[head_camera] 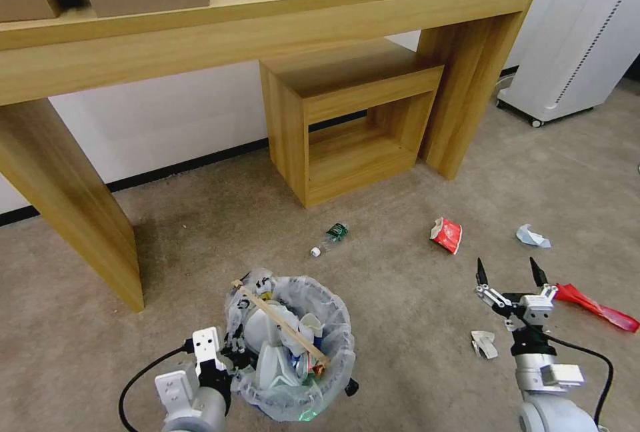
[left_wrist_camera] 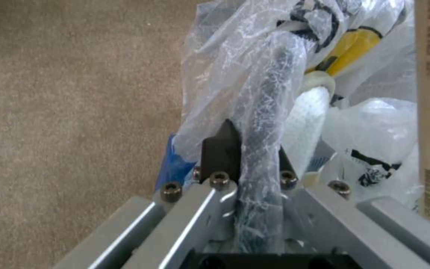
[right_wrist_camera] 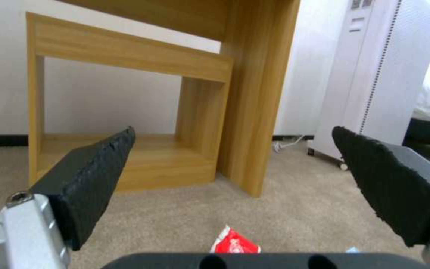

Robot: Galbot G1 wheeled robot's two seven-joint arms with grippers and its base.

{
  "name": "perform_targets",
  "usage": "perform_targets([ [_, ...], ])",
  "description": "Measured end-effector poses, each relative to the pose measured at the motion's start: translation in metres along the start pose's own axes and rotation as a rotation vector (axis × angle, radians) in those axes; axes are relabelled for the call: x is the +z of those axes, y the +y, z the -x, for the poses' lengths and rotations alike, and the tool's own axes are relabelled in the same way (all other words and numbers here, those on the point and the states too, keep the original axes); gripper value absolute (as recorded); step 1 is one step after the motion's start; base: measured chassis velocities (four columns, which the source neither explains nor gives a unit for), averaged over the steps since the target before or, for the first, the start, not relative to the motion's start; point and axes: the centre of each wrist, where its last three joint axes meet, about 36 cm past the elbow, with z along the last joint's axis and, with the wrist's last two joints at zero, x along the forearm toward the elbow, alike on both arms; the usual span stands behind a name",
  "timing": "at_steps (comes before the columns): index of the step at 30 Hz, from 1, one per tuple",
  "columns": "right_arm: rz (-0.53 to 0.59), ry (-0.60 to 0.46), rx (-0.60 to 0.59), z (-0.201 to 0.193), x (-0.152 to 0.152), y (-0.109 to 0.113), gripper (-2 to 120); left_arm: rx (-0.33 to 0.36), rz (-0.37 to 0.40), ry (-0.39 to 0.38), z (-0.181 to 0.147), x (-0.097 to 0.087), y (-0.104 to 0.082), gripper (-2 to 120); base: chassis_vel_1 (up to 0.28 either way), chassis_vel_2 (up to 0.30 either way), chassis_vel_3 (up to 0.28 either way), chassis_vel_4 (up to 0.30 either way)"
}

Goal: Pick up the trash bin and place the garbage on the floor into it.

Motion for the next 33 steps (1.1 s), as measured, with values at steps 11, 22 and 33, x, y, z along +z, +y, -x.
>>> perform_targets([
  [11,-0.004,0.004,-0.033,0.004,0.002,0.008,100,-0.006,0.003,0.003,-0.002,0.004,-0.001,0,-0.083,0.091,0.094,-0.101],
  [22,-0.025,-0.034,-0.043,0.013,0.008,0.007,100,-0.019,0.003,0.005,-0.001,0.007,-0.001,0,-0.148,0.158,0.146,-0.15],
  [33,-0.003,-0.053,-0.076,0.018,0.01,0.011,100,-0.033,0.01,0.009,-0.005,0.009,0.001,0,-0.017,0.014,0.015,-0.014],
])
